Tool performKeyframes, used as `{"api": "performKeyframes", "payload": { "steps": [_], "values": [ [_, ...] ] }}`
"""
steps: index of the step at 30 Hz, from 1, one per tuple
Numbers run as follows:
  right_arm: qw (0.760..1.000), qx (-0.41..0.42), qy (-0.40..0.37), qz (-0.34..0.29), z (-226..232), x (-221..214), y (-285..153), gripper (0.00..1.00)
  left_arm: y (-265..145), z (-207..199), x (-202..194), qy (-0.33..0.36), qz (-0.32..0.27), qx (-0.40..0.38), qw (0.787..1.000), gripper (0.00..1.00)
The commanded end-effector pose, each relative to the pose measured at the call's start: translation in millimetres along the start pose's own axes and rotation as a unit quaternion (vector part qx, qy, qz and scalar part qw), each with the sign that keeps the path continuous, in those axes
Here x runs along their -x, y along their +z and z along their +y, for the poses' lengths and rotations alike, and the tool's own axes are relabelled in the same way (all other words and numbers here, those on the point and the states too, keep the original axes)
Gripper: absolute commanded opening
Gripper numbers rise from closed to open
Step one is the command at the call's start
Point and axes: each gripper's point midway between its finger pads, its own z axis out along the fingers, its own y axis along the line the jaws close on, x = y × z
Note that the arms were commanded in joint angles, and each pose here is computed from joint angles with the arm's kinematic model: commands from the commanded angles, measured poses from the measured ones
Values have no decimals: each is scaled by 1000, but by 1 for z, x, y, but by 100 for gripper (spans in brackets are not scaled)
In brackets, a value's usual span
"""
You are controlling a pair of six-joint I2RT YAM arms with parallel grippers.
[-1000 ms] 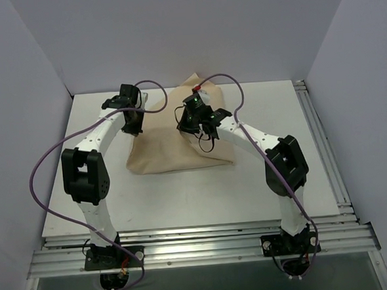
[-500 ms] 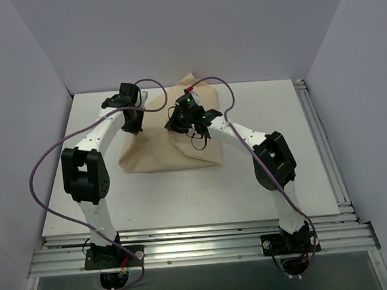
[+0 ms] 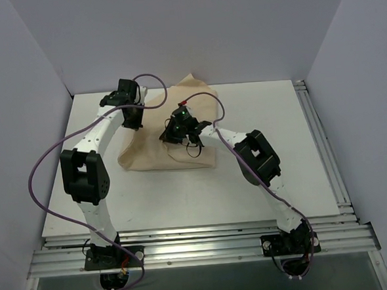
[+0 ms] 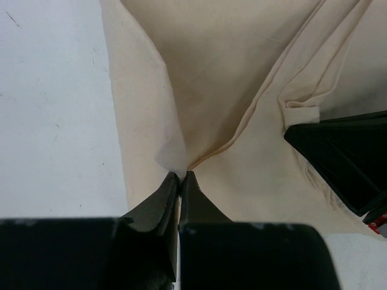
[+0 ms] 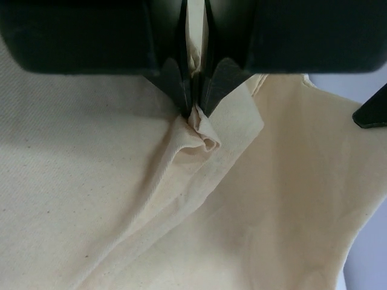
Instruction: Prepare the surgical pack
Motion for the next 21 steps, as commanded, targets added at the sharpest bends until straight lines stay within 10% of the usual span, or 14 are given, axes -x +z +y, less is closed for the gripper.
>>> {"api": "performKeyframes", "payload": {
  "steps": [1, 7, 21],
  "values": [
    [998, 61, -16, 2, 32, 3, -5, 7, -28, -9, 32, 2, -49, -22, 999, 2],
    [994, 55, -96, -26, 56, 32, -45, 47, -37, -19, 41, 4, -59, -47, 997, 2],
    [992, -48, -107, -35, 1, 107, -153, 66, -55, -45, 53, -4, -69, -106, 992, 2]
  ]
}}
